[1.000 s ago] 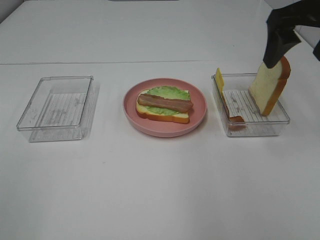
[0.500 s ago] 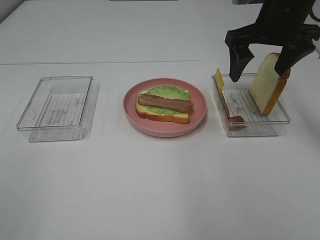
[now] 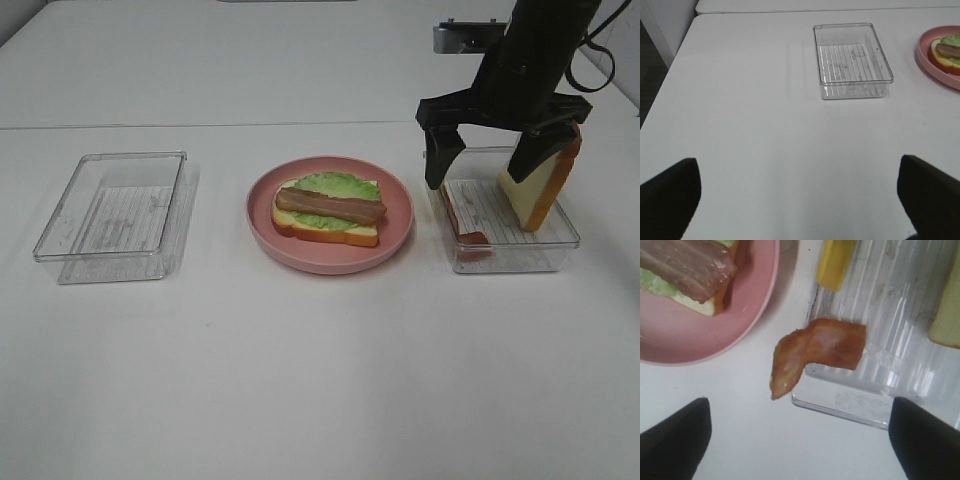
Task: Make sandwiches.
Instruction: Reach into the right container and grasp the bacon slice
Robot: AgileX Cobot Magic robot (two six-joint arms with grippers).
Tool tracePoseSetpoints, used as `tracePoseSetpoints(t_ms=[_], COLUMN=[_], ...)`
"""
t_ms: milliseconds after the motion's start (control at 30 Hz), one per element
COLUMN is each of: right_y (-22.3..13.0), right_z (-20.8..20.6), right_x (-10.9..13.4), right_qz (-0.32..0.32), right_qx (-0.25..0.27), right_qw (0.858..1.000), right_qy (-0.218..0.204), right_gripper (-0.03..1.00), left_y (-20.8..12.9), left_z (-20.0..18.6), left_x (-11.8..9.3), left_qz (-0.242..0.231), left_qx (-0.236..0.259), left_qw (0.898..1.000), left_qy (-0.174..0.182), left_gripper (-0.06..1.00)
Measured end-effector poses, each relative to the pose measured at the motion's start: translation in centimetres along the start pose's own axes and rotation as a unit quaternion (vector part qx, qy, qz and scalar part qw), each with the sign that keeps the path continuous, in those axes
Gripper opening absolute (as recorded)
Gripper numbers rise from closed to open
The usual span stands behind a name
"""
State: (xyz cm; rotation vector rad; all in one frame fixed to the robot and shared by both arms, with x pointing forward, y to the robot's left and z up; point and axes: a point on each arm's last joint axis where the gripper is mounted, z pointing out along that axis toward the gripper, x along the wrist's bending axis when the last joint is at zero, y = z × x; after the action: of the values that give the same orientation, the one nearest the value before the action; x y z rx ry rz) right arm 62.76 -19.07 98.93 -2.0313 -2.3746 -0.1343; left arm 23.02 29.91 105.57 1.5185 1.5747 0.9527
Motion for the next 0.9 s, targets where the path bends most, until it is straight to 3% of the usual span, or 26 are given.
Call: tracePoseSetpoints(t_ms=[633,900], right_y=[1.1,1.2], right_z=[4.4,5.5], right_x=[0.0,-0.1], right_qz=[0.006,0.004], right_qx=[0.019,0.031], right_qw=[1.0,0.999], right_qy=[0.007,0.005], right_gripper=[0.92,0.86], left_y=[0.0,0.0], left_z=[0.0,0.0], left_x=[0.0,0.0], left_qz=[0.0,0.0], left_qx=[0.0,0.0], left_qw=[1.0,1.0], left_qy=[0.0,0.0], left_gripper=[0.99,0.99])
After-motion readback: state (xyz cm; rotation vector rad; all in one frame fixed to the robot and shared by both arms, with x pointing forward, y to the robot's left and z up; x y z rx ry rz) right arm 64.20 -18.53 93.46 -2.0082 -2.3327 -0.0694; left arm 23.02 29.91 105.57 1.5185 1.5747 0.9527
